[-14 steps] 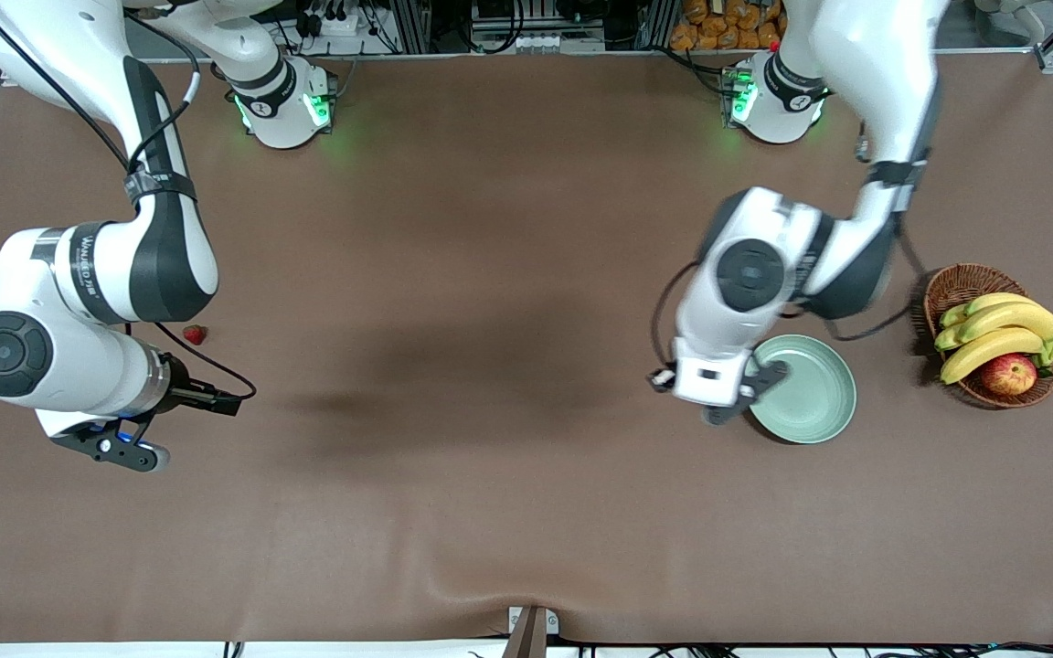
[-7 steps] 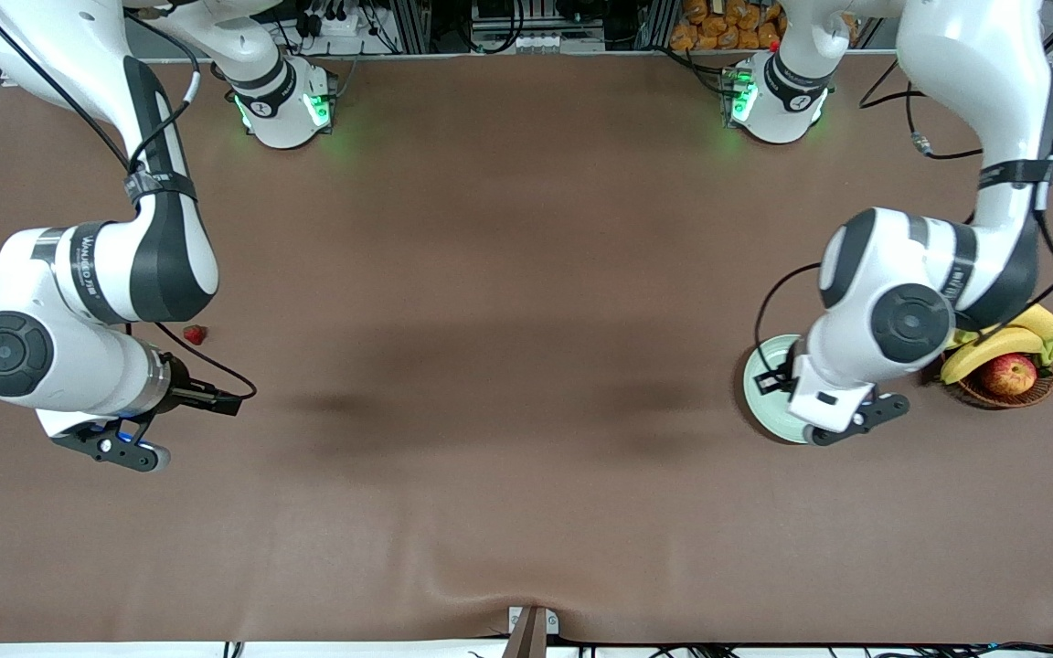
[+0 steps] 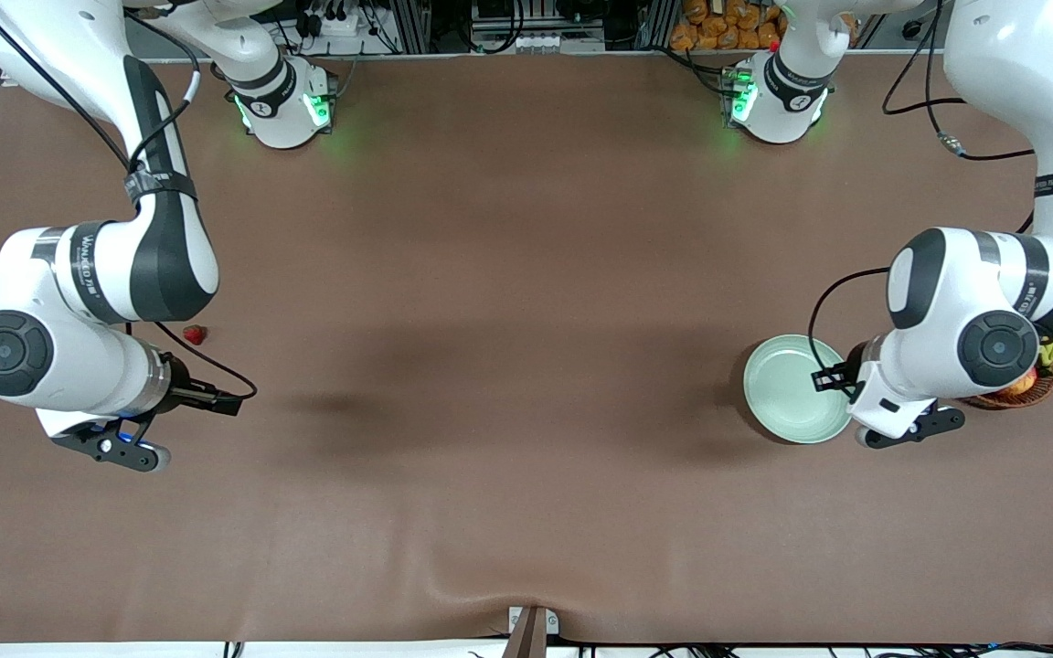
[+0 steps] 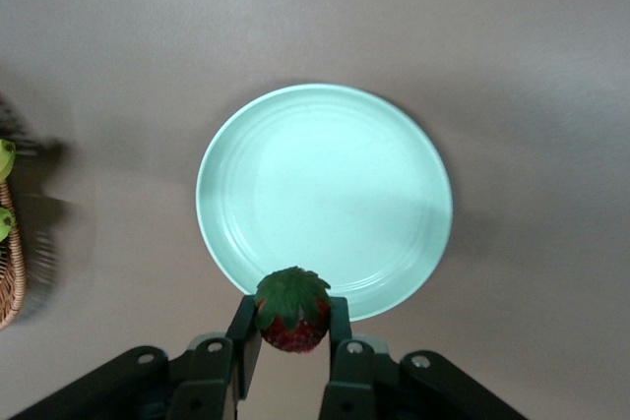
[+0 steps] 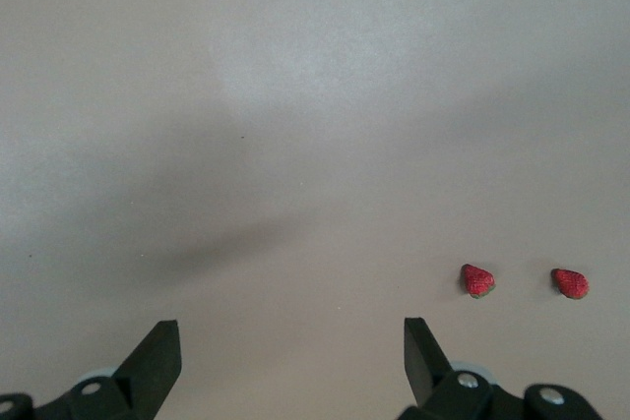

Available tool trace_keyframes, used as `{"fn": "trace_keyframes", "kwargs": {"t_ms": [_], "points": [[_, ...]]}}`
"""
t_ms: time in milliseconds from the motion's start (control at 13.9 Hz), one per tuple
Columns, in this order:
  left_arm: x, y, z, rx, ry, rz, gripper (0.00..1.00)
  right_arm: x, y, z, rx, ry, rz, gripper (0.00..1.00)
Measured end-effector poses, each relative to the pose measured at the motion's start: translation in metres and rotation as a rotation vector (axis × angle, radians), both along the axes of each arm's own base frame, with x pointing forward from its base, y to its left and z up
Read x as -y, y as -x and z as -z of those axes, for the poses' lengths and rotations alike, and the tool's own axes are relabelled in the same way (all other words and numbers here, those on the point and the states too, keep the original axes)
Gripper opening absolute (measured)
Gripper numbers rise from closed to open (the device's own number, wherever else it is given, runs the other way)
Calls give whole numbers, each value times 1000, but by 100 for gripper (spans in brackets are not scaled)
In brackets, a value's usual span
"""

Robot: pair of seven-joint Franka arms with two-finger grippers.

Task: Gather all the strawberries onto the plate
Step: 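Drop the strawberry onto the plate while the right gripper reaches strawberries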

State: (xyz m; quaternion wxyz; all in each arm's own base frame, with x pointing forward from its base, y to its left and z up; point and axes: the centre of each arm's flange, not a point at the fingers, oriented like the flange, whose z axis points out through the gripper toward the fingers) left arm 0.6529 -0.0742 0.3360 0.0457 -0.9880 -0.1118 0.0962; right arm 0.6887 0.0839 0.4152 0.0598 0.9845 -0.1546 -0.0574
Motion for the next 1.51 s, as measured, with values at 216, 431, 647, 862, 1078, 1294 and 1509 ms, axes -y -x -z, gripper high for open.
{"fn": "trace_keyframes", "kwargs": {"t_ms": [216,431,647,862,1078,1294,1509], "points": [[-18,4,33,-1,7,-18,32,0,0,0,0,0,0,100],[-23,10,69,34,22,-16,32,13,-1,0,-4,-2,-5,100],[-20,12,96,65,35,-11,32,63,-1,9,-36,-12,-16,100],[-19,11,113,73,41,-10,37,138,10,33,-96,-42,-46,100],[-18,8,110,86,44,-8,61,188,27,67,-115,-66,-57,100],[-13,-1,75,141,49,-2,93,189,53,102,-122,-79,-60,100],[-3,-3,4,158,42,12,100,181,72,124,-141,-91,-75,100]]}}
